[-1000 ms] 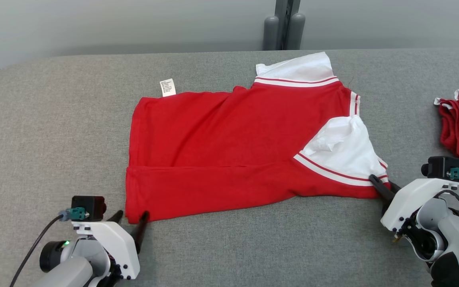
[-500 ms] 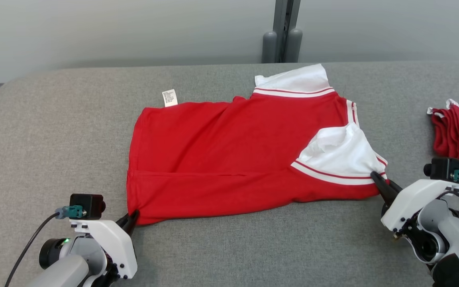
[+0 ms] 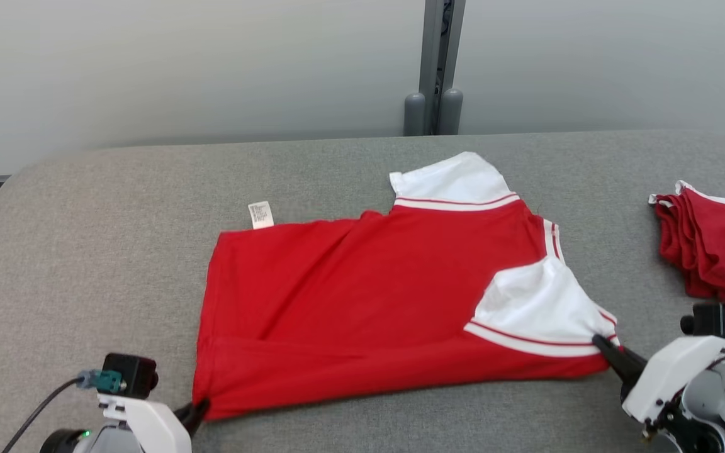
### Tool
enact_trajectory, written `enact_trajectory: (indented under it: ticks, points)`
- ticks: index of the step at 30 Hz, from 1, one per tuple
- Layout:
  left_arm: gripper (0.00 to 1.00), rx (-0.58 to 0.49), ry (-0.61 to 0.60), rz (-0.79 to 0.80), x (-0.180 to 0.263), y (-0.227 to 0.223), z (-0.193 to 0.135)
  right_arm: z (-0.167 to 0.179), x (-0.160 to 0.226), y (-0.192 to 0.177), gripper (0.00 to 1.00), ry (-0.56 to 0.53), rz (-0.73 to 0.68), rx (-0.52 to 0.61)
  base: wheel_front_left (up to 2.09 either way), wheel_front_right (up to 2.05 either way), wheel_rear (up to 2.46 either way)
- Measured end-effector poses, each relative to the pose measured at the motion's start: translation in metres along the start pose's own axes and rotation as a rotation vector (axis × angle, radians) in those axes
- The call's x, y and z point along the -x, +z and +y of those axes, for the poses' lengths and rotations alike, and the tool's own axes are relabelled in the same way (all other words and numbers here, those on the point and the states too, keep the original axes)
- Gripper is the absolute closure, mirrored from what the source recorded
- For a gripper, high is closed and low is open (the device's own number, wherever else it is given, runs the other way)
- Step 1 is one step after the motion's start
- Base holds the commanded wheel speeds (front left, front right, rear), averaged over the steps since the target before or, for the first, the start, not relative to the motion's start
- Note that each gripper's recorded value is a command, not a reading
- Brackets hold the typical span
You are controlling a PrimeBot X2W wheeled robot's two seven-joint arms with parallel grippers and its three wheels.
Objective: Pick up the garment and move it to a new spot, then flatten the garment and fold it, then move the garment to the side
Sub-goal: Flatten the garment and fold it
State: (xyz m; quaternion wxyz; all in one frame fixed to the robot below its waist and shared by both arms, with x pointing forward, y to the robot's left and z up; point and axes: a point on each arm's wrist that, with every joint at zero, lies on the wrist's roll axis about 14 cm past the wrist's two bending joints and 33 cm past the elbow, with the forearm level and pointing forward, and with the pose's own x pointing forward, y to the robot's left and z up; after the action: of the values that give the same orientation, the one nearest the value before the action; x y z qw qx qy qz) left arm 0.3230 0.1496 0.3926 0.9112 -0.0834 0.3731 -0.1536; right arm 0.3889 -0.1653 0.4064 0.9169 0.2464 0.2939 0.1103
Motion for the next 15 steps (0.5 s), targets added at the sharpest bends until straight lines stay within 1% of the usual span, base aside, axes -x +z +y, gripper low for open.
enact_trajectory:
  ticks: [7,12,15]
  points:
    - [1.00,0.001,0.000,0.051,0.018,-0.013,-0.005,-0.014,0.022,-0.030,1.00,-0.022,0.052,-0.046,0.00,0.00,0.00]
    - [1.00,0.002,-0.008,0.093,0.028,-0.023,-0.011,-0.026,0.039,-0.045,1.00,-0.044,0.080,-0.060,0.00,0.00,0.00]
    - [1.00,0.007,-0.010,0.122,0.033,-0.030,-0.012,-0.026,0.046,-0.054,1.00,-0.037,0.109,-0.064,0.00,0.00,0.00]
